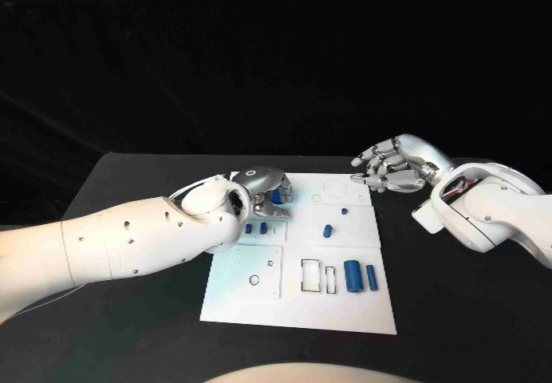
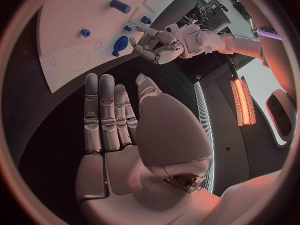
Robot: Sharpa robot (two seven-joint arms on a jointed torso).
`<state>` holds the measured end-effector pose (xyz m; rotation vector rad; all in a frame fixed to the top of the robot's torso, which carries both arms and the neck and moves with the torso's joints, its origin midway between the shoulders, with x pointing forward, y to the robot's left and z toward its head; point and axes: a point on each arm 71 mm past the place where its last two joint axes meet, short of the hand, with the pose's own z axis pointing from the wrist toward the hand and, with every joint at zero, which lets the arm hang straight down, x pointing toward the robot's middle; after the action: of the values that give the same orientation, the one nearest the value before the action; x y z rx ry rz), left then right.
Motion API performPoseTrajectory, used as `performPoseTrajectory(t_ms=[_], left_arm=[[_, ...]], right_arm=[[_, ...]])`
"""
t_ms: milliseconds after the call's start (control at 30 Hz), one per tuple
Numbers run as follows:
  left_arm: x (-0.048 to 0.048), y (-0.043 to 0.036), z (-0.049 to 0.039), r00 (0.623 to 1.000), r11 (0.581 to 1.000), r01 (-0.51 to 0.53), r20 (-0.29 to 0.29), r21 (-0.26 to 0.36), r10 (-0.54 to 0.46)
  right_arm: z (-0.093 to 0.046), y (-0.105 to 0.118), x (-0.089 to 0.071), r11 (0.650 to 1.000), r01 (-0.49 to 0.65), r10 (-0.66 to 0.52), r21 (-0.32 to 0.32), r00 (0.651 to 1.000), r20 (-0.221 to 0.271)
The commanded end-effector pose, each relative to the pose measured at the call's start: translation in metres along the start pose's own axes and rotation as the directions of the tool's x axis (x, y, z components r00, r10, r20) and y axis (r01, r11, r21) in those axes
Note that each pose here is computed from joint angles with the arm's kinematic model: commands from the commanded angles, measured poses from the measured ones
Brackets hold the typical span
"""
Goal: Assemble the parts on the task board
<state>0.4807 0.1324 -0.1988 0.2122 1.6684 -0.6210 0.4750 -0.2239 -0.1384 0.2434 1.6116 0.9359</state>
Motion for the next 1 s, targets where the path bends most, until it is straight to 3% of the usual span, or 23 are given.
performPoseTrajectory(t_ms=[33,467,1000], left_arm=[[0.0036,-0.0026,0.0020,0.996,0.997,-0.081,-0.033,0.010,0.081],[0.0083,-0.0049,0.0056,0.991,0.995,-0.101,-0.084,-0.002,0.100],[0.0121,0.0001,0.0127,0.991,0.994,-0.108,-0.086,-0.023,0.106]], right_arm=[[0.000,0.002,0.001,1.000,0.011,-0.011,-0.024,1.000,0.003],[0.000,0.003,0.001,1.000,0.008,-0.008,-0.028,1.000,0.003],[0.000,0.004,0.002,0.999,0.006,-0.006,-0.032,1.000,0.001]])
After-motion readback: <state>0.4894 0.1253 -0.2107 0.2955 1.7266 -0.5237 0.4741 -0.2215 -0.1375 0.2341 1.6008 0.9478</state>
